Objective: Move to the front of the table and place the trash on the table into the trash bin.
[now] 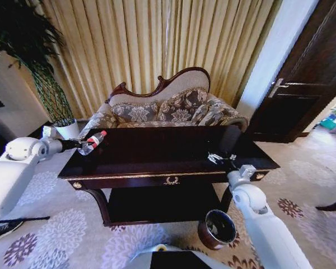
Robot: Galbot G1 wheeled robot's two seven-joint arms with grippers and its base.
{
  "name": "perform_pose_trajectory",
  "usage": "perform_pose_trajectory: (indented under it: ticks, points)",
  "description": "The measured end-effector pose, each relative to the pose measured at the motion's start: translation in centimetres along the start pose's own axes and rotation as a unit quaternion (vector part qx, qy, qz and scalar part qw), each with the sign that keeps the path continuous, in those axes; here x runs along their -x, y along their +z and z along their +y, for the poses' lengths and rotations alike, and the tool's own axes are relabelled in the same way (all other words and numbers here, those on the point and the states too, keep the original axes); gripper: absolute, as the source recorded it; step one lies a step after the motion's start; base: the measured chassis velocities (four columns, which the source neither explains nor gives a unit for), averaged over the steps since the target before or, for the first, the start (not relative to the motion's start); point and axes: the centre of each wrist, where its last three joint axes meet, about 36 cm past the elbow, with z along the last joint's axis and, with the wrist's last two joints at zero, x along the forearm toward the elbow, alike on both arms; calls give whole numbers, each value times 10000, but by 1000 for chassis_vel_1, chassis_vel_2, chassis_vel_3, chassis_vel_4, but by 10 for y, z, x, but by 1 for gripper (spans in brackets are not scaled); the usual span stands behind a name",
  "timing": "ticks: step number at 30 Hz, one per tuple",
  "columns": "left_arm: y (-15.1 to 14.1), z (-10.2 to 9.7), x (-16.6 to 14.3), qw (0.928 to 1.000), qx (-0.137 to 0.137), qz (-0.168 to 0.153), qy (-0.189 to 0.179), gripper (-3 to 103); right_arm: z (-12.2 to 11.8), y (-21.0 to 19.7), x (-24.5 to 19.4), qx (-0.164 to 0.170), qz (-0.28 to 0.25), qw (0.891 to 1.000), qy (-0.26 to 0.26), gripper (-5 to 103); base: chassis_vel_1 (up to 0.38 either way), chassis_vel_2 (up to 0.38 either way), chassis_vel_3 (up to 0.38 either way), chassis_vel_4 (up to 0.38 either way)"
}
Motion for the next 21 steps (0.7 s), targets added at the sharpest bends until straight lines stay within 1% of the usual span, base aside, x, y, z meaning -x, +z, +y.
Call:
perform_pose_trajectory:
  ticks: [1, 3, 11, 13, 14, 16, 17, 19, 20, 21]
  points:
    - [0, 0, 0, 10000, 0, 0, 0, 25, 0, 0, 0, 0, 0, 10000, 0, 100, 0, 0, 0, 0]
    - [1, 1, -3, 10000, -8, -2, -13, 22, 1, -1, 0, -2, -11, 10000, -8, 100, 0, 0, 0, 0]
    - [3, 0, -9, 10000, -41, -51, 5, 22, 3, -2, -1, 3, -21, 10000, -41, 100, 0, 0, 0, 0]
    - [4, -4, -10, 9998, -62, -194, -7, 22, 4, -4, -1, 7, -40, 10000, -72, 100, 0, 0, 0, 0]
    - [4, -4, -10, 9998, -62, -194, -7, 22, 4, -4, -1, 7, -40, 10000, -72, 100, 0, 0, 0, 0]
    - [3, -10, -14, 9993, 16, -381, -1, 22, 6, -6, -2, 24, -61, 9999, -118, 100, 0, 0, 0, 0]
    - [3, -10, -14, 9993, 16, -381, -1, 22, 6, -6, -2, 24, -61, 9999, -118, 100, 0, 0, 0, 0]
    - [-1, -24, -22, 9977, 176, -656, 75, 22, 11, -10, -4, 63, -84, 9997, -241, 100, 0, 0, 0, 0]
    - [-1, -24, -22, 9977, 176, -656, 75, 22, 11, -10, -4, 63, -84, 9997, -241, 100, 0, 0, 0, 0]
    - [-4, -30, -25, 9966, 235, -785, 111, 22, 14, -12, -5, 94, -94, 9994, -312, 100, 0, 0, 0, 0]
